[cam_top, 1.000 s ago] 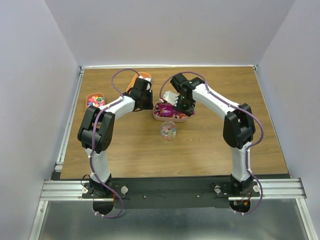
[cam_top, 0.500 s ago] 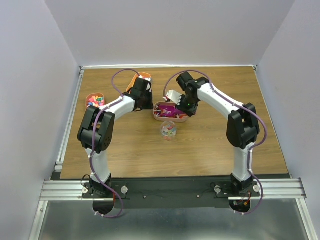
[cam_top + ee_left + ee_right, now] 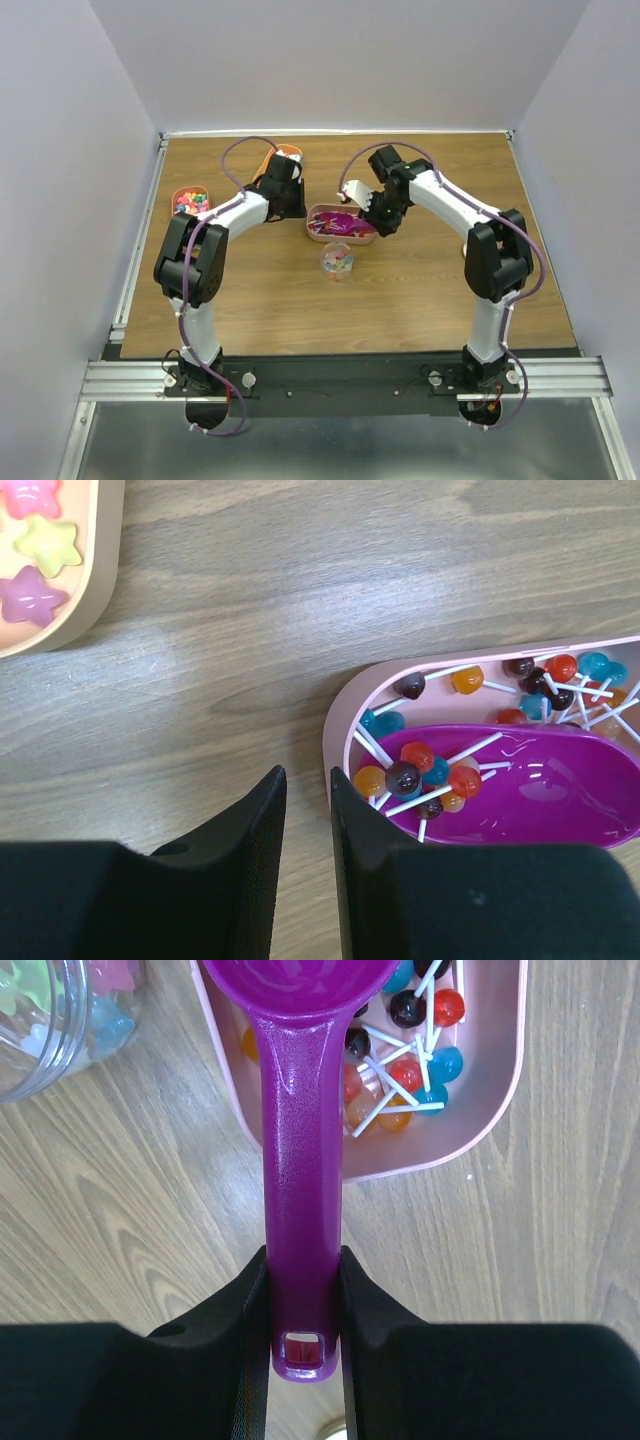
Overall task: Pack the candies
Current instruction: Scoop the fake candies from the storage box.
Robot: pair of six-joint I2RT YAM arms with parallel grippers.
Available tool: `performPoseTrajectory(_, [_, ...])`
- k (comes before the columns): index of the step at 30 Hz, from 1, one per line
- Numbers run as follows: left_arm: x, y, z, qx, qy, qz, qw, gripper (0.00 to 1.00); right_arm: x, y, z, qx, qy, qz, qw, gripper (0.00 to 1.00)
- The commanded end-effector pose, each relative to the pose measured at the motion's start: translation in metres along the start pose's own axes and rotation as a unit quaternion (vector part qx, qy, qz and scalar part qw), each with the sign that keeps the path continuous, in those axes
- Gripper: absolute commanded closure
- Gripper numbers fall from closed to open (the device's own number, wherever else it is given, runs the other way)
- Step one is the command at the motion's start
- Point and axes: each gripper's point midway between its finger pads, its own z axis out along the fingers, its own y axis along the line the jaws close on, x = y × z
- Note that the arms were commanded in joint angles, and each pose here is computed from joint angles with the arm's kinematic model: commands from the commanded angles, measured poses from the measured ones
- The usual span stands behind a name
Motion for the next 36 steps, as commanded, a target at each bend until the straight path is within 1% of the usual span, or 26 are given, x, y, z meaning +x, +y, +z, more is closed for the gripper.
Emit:
performPoseTrajectory(1, [-0.024,-0.011,-0.016,0.019,-0.036,0.003,0.999,0.68,-0.014,-0.003,-0.005,0.005,-0.063,-0.010,0.998,0.99])
performPoseTrajectory(11, [-0.030,-0.007,-0.021,0.016,-0.048,0.000,0.999,0.68,-0.011,-0.006,-0.010,0.010,-0.089,0.000,0.996,0.99])
performPoseTrajectory(30, [-0.037,-0.001,-0.031,0.008,-0.065,0.002,0.998,0.67,0.002,0.001,-0.025,0.021,-0.109,0.020,0.994,0.99])
performPoseTrajectory(36, [-0.049,0.006,-0.046,-0.009,-0.092,0.003,0.996,0.63,0.002,0.001,-0.040,0.038,-0.118,0.029,0.992,0.99])
